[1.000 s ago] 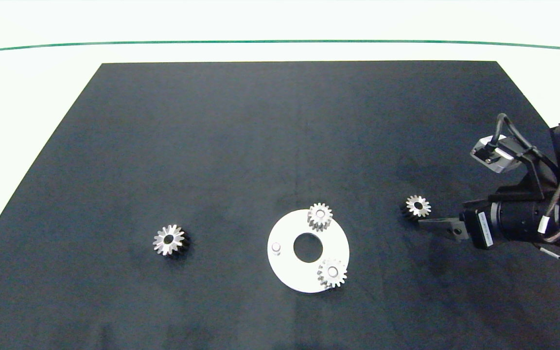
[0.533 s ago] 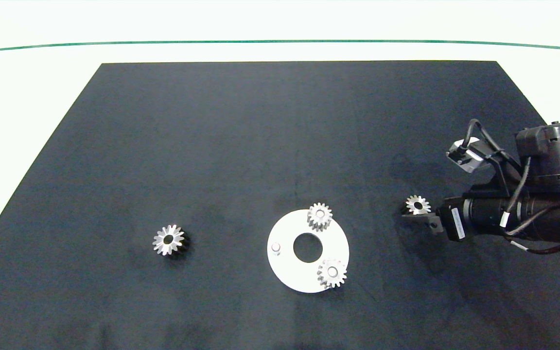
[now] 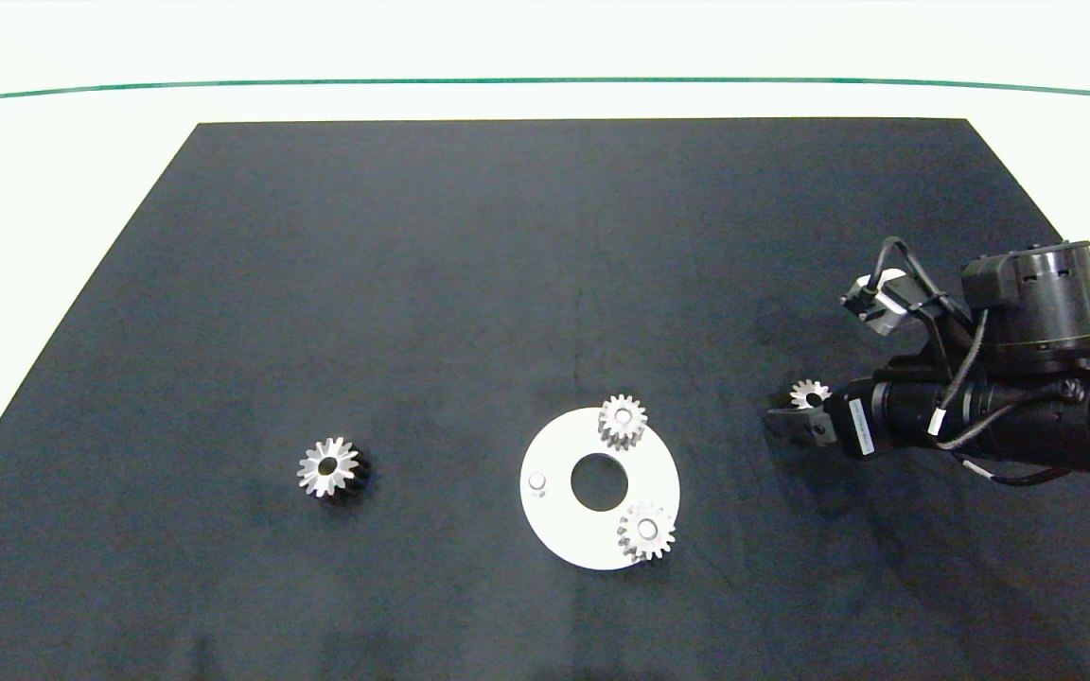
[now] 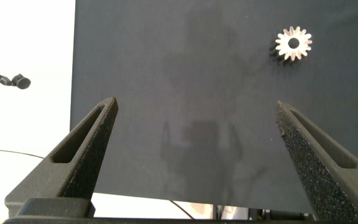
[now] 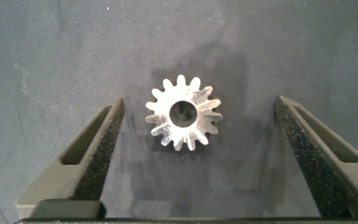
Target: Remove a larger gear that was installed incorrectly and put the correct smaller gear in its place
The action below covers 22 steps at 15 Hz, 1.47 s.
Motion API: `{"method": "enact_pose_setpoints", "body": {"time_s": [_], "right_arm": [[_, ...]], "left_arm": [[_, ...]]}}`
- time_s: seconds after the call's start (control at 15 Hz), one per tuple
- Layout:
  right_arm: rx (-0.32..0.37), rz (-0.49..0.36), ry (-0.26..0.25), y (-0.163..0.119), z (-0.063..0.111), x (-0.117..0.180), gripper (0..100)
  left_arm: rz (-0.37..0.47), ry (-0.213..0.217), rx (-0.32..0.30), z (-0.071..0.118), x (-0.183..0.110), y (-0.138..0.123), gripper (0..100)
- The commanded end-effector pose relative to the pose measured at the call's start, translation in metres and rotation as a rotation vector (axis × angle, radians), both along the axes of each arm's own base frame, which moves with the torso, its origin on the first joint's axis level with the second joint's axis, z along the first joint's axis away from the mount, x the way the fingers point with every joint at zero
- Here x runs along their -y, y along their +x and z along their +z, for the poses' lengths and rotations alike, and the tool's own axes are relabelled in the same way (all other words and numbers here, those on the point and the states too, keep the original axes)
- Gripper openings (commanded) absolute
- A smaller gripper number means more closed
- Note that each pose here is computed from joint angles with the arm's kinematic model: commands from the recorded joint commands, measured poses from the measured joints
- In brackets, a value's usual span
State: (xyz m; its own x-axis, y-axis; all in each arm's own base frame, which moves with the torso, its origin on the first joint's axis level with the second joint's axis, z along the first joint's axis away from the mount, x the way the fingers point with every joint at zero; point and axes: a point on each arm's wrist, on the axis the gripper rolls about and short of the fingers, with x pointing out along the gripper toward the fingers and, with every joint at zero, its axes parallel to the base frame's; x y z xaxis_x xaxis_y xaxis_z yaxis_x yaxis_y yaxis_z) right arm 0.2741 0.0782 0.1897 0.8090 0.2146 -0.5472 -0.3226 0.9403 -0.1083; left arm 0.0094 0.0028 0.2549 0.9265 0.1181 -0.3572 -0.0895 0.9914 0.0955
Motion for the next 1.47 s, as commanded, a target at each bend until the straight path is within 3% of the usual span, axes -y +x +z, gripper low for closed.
{"method": "enact_pose_setpoints", "body": {"time_s": [0.07, 0.53, 1.47], "right_arm": [[0.001, 0.016, -0.007, -0.002, 0.000, -0.006, 93], [0.017, -0.002, -0.067, -0.004, -0.001, -0.013, 79], [0.021, -0.008, -0.074, -0.006, 0.000, -0.015, 50]], "left_arm": [[0.001, 0.000, -0.007, 0.000, 0.000, 0.001, 100], [0.002, -0.003, -0.010, -0.003, 0.000, -0.001, 100], [0.003, -0.004, -0.023, -0.009, 0.000, -0.001, 100]]}}
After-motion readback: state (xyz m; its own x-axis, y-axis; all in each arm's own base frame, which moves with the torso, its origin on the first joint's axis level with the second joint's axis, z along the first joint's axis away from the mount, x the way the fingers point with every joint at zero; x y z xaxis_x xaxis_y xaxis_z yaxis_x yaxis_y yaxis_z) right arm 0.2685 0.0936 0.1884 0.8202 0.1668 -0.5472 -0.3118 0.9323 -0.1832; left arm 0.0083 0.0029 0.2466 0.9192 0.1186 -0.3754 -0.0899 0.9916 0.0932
